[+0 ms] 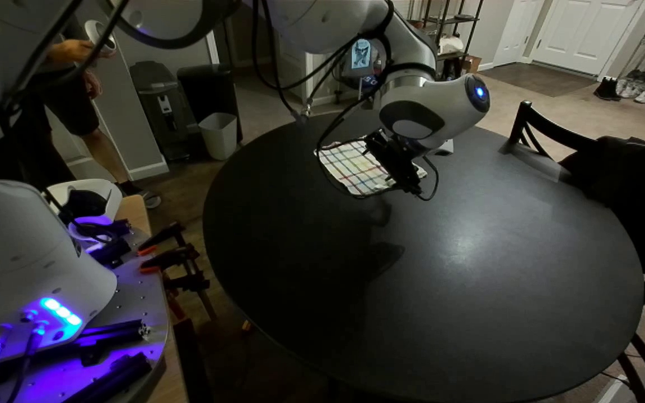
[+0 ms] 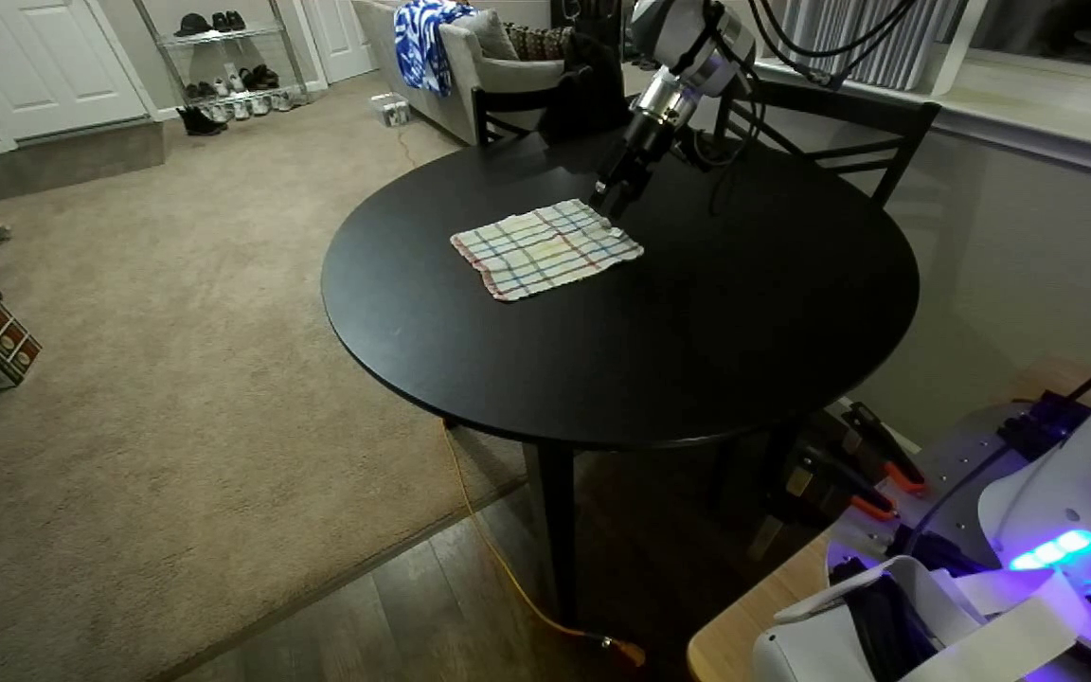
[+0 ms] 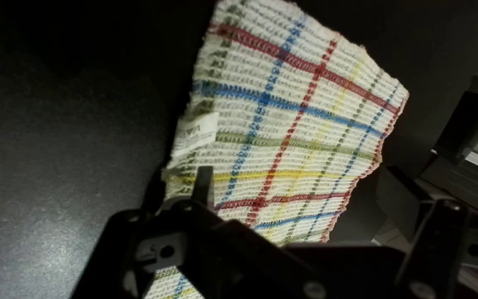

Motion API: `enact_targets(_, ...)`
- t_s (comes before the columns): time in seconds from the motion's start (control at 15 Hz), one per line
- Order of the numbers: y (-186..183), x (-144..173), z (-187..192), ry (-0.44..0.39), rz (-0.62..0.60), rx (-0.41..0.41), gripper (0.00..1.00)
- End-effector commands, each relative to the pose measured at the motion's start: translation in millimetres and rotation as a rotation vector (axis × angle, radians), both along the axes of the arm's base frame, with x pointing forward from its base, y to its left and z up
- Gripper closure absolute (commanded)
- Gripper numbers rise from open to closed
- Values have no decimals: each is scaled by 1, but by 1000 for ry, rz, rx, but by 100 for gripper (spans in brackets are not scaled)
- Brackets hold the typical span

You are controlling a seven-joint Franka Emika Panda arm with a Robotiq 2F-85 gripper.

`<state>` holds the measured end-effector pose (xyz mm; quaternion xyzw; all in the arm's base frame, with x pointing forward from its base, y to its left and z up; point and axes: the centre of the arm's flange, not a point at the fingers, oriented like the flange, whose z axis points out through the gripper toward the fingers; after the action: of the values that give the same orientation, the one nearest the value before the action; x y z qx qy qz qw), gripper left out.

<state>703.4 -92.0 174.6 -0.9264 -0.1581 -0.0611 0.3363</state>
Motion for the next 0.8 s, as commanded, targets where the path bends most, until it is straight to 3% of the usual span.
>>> enact_targets(0.0, -8, 7, -4, -7, 7, 13, 0)
enact_targets(0.73, -40, 7, -35, 20, -10, 65, 0)
